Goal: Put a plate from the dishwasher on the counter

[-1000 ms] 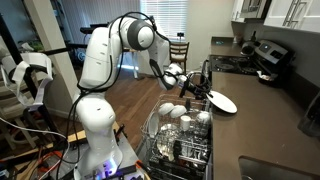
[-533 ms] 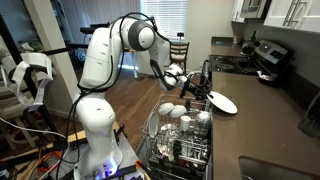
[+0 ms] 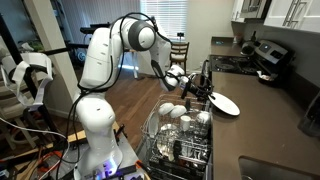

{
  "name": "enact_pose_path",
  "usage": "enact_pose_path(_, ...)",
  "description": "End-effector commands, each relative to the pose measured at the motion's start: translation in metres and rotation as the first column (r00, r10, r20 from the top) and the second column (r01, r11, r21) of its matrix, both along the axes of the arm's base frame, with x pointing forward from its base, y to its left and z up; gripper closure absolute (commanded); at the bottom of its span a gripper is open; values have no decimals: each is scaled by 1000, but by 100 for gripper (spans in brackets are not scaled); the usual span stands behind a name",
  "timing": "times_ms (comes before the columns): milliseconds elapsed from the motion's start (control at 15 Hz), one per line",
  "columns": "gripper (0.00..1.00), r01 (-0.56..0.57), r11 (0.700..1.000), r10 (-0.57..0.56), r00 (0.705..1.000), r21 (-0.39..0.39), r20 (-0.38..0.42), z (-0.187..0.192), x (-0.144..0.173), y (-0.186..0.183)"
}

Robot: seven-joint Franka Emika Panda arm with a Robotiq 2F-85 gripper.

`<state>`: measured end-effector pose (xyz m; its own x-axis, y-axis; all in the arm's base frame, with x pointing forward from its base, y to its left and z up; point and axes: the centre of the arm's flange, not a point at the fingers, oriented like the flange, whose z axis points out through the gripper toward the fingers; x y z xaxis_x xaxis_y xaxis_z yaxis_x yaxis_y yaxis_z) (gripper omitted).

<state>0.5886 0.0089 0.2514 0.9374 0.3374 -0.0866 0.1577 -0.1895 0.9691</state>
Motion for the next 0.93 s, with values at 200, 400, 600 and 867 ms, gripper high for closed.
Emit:
enact_pose_path(200,72,12,1000,-12,1000,-10,26,6,7,-20)
enact_pose_path(400,66,14,1000,-14,999,-12,30,7,8,-21)
enact_pose_path(600,63,14,1000,-13,999,-12,33,9,9,-20)
enact_pose_path(867,64,10,1000,-9,999,-13,37,10,11,-17)
